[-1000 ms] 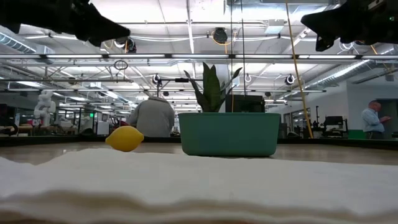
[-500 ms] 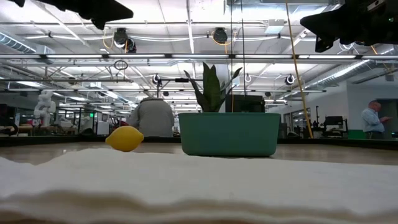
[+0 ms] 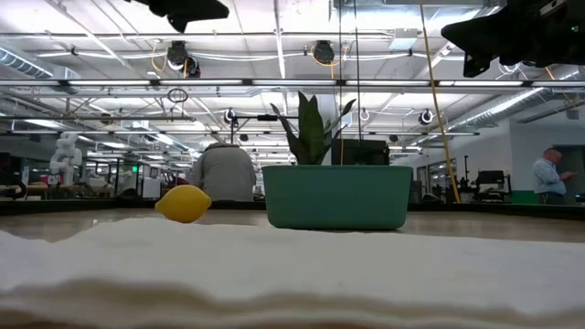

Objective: Pick and placing Produce into tupperware
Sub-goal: Put the lemon into the green bin

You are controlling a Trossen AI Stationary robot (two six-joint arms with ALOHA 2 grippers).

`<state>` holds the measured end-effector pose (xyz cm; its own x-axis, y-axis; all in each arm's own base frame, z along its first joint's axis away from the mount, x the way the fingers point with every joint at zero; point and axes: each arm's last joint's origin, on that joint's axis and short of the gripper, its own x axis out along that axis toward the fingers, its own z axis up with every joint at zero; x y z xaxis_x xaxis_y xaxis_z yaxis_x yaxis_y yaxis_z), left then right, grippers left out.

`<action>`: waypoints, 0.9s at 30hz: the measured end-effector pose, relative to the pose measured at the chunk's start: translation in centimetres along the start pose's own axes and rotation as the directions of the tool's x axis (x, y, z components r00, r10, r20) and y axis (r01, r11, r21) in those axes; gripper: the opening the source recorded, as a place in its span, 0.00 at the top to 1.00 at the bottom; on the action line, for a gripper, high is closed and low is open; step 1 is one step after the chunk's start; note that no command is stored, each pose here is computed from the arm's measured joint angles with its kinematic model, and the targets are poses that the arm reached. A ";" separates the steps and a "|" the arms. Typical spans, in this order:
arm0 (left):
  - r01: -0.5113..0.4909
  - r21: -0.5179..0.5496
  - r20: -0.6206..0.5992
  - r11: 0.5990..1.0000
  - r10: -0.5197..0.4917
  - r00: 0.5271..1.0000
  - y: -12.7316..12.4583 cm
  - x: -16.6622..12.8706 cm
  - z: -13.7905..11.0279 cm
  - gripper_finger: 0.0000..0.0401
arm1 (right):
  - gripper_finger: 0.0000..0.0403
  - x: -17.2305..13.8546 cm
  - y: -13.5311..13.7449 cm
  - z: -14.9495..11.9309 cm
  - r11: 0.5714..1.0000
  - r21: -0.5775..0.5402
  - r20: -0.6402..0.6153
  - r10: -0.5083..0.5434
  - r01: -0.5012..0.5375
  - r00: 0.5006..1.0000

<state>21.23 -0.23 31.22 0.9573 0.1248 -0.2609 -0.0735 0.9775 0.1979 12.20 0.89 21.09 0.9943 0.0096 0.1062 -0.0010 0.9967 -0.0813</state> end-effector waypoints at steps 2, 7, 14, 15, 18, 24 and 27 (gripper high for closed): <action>0.001 0.010 -0.006 1.000 -0.001 1.000 0.0 0.6 0.4 0.94 | 1.00 0.0 0.0 0.0 1.000 0.000 0.000 0.000 0.000 1.000; 0.006 0.015 -0.023 1.000 -0.006 1.000 -0.1 2.0 1.3 0.94 | 1.00 0.0 0.0 0.0 1.000 0.000 0.000 0.000 0.000 1.000; 0.065 -0.053 -0.091 0.996 -0.070 0.993 0.7 3.3 2.4 0.94 | 1.00 0.0 0.0 0.0 1.000 0.004 -0.003 0.001 -0.001 1.000; 0.068 -0.065 -0.113 0.996 -0.075 0.991 0.9 3.4 2.4 0.94 | 1.00 0.1 0.0 -0.1 1.000 0.004 -0.007 0.001 -0.001 1.000; 0.053 -0.099 -0.168 0.994 -0.070 0.983 1.6 3.8 2.7 0.94 | 1.00 0.2 0.0 -0.2 1.000 0.002 -0.020 0.002 -0.002 1.000; 0.054 -0.164 -0.318 0.985 -0.105 0.942 2.3 4.2 2.4 0.94 | 1.00 0.4 0.1 -0.4 1.000 0.000 -0.031 0.003 -0.003 1.000; 0.050 -0.187 -0.399 0.981 -0.122 0.909 2.4 4.6 2.1 0.94 | 1.00 0.5 0.1 -0.4 1.000 -0.002 -0.030 0.003 -0.003 1.000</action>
<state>26.07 2.35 32.48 0.7672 0.0620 -0.6384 -0.0770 0.9970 0.0043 12.69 0.94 20.75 0.9971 0.0099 0.0760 -0.0035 0.9965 -0.0836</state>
